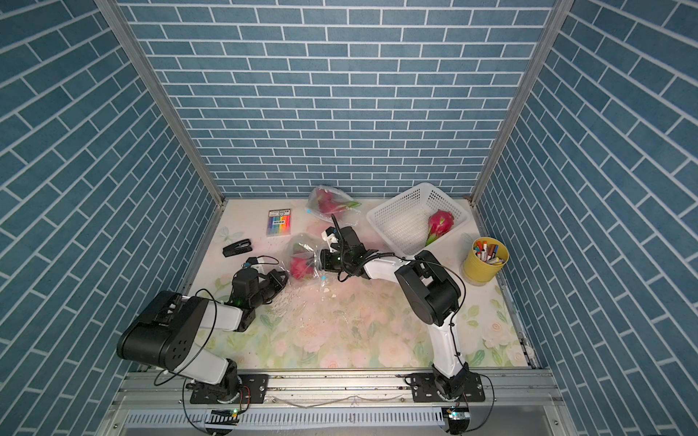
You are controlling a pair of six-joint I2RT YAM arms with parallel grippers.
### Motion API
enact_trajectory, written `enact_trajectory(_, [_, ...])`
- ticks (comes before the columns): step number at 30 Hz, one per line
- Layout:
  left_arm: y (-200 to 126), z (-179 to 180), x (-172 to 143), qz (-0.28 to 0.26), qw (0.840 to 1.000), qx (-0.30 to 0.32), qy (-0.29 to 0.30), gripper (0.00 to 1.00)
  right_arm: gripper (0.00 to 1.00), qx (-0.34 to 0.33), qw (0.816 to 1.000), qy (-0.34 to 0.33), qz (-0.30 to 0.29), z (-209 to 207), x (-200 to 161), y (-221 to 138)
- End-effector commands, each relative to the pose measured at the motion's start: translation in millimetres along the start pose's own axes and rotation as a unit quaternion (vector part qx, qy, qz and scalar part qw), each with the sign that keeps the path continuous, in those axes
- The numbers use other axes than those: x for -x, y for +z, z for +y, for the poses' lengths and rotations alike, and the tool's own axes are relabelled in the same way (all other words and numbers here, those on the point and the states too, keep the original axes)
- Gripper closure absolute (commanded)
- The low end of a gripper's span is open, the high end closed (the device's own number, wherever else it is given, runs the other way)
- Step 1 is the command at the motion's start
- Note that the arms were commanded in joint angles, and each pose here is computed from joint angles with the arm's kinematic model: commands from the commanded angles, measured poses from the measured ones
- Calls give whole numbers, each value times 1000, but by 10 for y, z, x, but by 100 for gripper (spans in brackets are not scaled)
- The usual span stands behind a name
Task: Open the zip-top bag and take out the dragon fruit
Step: Pick up the dragon fruit from the zipper food storage bag.
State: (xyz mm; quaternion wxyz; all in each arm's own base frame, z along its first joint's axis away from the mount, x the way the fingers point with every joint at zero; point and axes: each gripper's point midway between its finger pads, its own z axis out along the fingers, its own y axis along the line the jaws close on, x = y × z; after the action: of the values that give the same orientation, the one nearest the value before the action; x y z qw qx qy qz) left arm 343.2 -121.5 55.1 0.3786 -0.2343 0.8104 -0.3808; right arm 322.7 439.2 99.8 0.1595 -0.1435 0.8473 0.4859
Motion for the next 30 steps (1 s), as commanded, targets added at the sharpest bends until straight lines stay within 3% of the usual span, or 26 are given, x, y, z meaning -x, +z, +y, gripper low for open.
enact_trajectory(1, [77,-225,-10,6,999,-40,10,100,32,6,1000,-1,-8,45,65,83])
enact_trajectory(10, [139,-193,-92,22,999,-46,-1,100,5,-10,1000,-12,-6,-39,153,215])
enact_trajectory(16, [125,-147,-37,23,999,-38,3,100,6,-25,1000,-10,2,-130,146,284])
enact_trajectory(24, [-157,80,376,-45,998,34,28,100,13,-49,999,-22,-1,-183,176,246])
enact_trajectory(30, [-63,-37,526,-64,997,17,33,100,14,-37,999,-21,4,-133,183,271])
